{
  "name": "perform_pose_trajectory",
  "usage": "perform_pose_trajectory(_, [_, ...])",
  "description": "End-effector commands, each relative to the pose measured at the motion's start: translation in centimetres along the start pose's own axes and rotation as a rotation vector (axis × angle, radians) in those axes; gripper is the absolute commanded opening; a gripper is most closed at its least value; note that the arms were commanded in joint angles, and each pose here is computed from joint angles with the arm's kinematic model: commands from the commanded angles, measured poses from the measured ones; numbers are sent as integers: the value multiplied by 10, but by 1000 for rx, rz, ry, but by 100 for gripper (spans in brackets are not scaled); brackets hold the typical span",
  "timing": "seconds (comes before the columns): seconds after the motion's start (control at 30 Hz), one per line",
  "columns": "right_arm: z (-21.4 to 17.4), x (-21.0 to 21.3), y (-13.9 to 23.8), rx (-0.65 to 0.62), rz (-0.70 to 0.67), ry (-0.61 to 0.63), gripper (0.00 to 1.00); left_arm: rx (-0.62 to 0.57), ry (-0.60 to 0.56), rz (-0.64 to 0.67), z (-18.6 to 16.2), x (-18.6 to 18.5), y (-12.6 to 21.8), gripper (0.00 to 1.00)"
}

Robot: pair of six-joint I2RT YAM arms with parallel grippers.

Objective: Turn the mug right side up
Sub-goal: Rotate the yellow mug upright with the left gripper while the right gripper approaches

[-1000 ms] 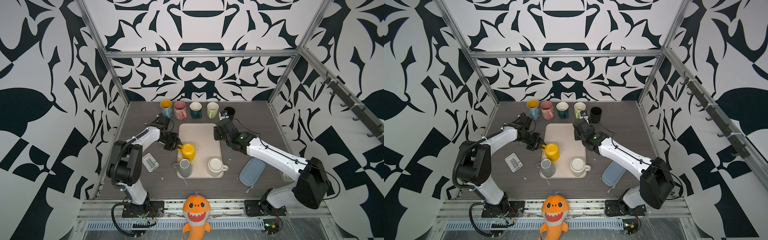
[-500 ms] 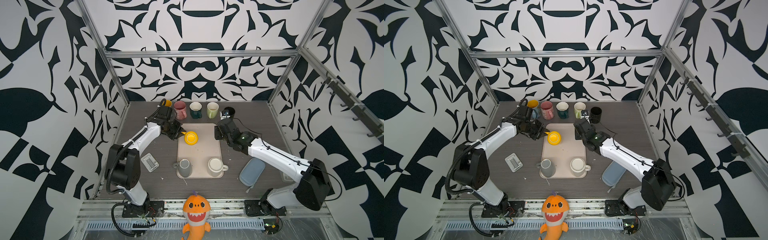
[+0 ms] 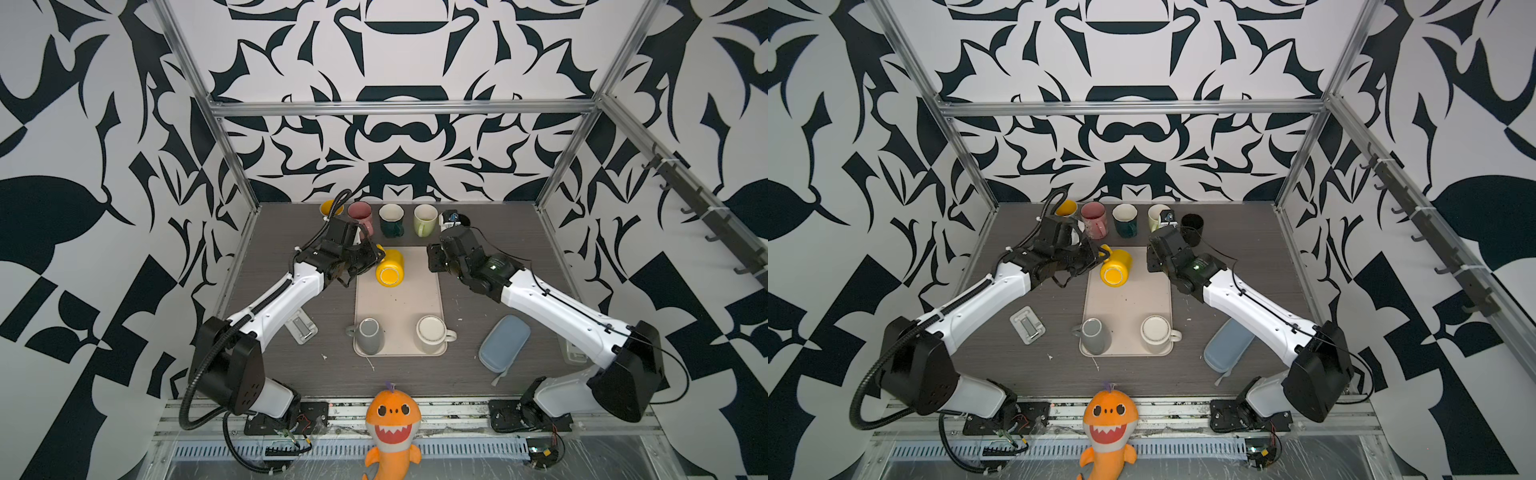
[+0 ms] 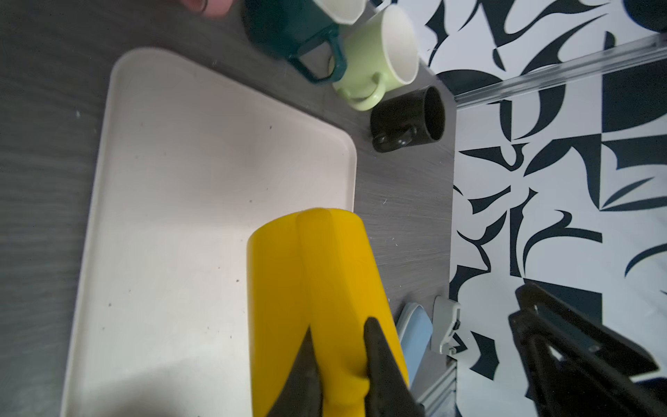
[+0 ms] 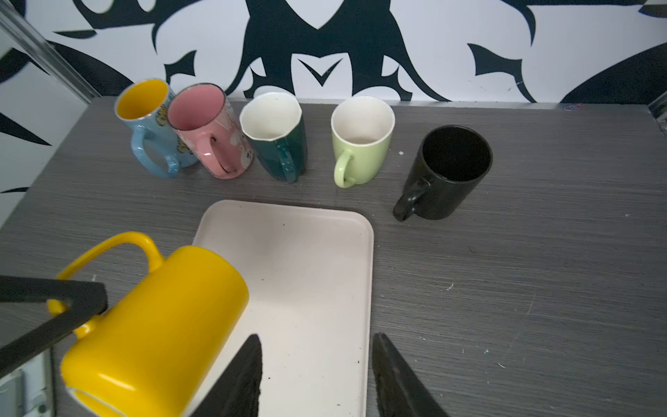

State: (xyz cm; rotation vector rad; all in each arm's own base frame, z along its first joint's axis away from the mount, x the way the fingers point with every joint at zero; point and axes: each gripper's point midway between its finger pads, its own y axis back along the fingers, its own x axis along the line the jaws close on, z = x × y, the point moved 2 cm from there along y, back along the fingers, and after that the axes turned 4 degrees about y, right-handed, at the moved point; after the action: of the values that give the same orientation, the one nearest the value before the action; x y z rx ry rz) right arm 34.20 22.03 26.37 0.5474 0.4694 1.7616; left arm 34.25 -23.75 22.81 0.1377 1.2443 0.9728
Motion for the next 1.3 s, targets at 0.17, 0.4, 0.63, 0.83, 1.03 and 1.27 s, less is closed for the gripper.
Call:
perform_pose_trajectory(0.17, [43, 11, 36, 6, 210, -115, 49, -457, -609, -70, 15, -78, 39, 0])
perform_pose_trajectory(0.4, [62, 25, 47, 67, 333, -142, 50, -765, -924, 105, 27, -94, 58, 0])
perform_pose_trajectory(0.63, [69, 38, 49, 124, 430, -191, 54, -1010, -1134, 302, 36, -109, 65, 0])
perform_pose_trajectory(0.83, [82, 43, 53, 110, 508, -239, 55, -1273, -1371, 543, 28, -129, 56, 0])
perform_pose_trajectory(1.03, [94, 35, 54, 75, 534, -285, 56, -1265, -1473, 589, 15, -143, 25, 0])
perform_pose_trajectory(1.27, [105, 27, 54, 49, 556, -301, 56, -1265, -1546, 574, 7, -151, 14, 0])
